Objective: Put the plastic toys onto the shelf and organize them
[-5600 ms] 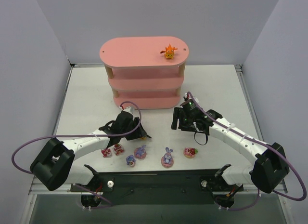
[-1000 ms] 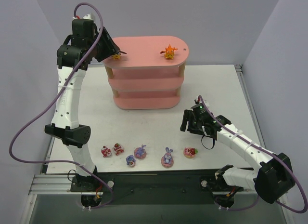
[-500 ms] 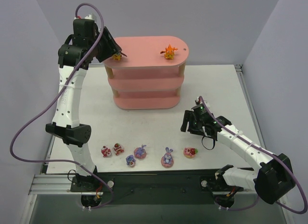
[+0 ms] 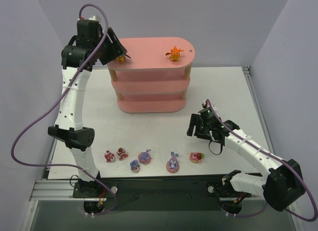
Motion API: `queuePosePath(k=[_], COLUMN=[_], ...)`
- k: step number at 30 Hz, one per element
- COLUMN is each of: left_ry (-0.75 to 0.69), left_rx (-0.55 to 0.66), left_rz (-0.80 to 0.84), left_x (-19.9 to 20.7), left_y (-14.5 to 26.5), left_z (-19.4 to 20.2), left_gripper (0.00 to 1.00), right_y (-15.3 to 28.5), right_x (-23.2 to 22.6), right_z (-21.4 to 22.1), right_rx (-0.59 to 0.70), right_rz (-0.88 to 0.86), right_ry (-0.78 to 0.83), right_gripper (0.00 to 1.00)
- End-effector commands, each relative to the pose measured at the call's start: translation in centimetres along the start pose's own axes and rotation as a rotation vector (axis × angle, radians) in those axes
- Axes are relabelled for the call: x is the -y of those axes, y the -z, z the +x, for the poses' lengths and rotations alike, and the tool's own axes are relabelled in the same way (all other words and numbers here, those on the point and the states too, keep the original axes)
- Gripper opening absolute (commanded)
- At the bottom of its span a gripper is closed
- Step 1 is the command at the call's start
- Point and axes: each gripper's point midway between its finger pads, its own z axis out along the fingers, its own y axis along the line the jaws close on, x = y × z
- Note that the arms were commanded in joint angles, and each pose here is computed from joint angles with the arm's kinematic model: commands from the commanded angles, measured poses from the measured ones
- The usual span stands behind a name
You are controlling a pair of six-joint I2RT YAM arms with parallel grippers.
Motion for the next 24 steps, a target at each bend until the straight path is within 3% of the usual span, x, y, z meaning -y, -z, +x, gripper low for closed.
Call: queuePosePath(k=[1, 14, 24], left_ry=[0.008, -0.001, -0.027], left_rx=[0.053, 0.078, 0.130], left_rz=[0.040, 0.055, 0.043], left_x=[1.1, 1.7, 1.5], left_y=[1.2, 3.0, 6.8], left_z=[-1.4, -1.8, -2.0], left_gripper=[0.71, 0.92, 0.94], right_y=[0.4, 0.7, 1.9], right_x=[0.2, 0.2, -0.4], right_z=[-0.3, -0.7, -0.2], right_rx=[0.015, 0.029, 0.010], right_rz=[0.001, -0.006, -0.061], right_ry=[-0.016, -0.012, -0.033], right_gripper=[0.67, 0.68, 0.69])
